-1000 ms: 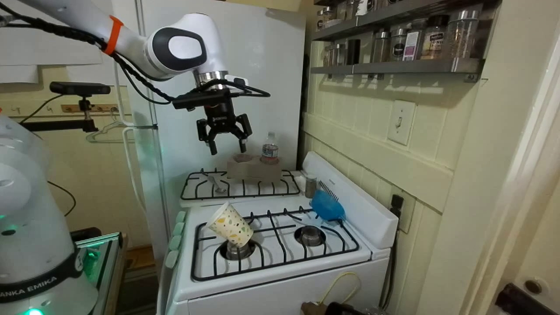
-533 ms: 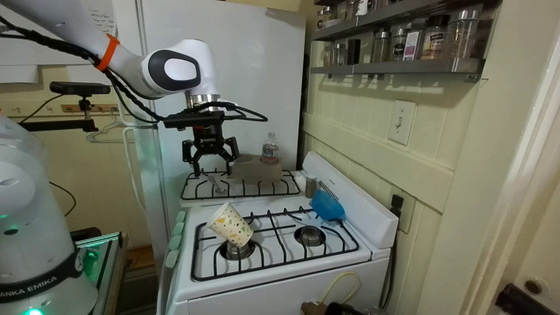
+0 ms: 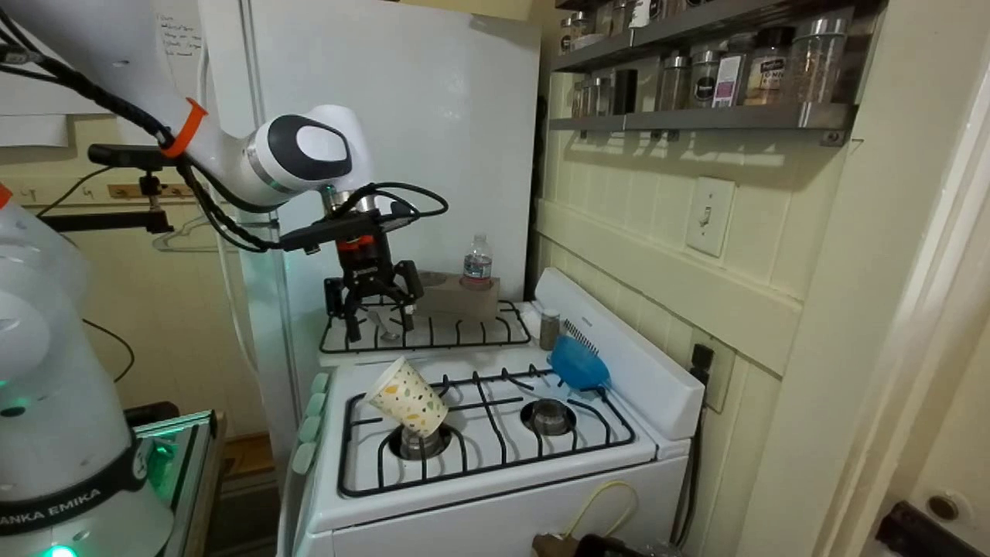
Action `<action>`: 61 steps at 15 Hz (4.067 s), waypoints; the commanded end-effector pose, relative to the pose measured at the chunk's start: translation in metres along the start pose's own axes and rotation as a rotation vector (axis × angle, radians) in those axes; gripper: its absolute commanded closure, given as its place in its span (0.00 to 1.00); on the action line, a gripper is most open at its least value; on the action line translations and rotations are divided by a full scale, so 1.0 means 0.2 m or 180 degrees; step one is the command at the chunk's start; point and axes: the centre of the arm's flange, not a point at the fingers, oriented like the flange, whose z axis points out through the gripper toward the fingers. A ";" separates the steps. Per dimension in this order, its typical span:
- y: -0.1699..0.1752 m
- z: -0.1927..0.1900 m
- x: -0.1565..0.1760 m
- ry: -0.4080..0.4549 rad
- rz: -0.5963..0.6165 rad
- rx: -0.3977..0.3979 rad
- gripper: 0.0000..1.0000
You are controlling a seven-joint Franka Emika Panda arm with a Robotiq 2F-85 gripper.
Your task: Put the coffee cup into the cup holder
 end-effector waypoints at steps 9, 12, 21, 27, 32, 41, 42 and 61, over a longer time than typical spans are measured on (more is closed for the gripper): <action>0.06 0.29 0.02 -0.0152 0.0655 -0.0093 0.18; 0.13 0.31 0.05 -0.0087 0.0748 -0.0097 0.31; 0.18 0.17 0.10 0.0096 0.0796 -0.0187 1.00; 0.24 -0.02 -0.01 0.0424 0.0931 0.0098 0.99; 0.48 -0.46 -0.10 0.1370 0.1163 0.0299 0.99; 0.56 -0.78 0.05 0.2226 0.1023 0.0646 0.97; 0.55 -0.77 0.06 0.2227 0.1010 0.0663 0.97; 0.54 -0.75 0.76 0.1870 -0.0088 0.1210 0.99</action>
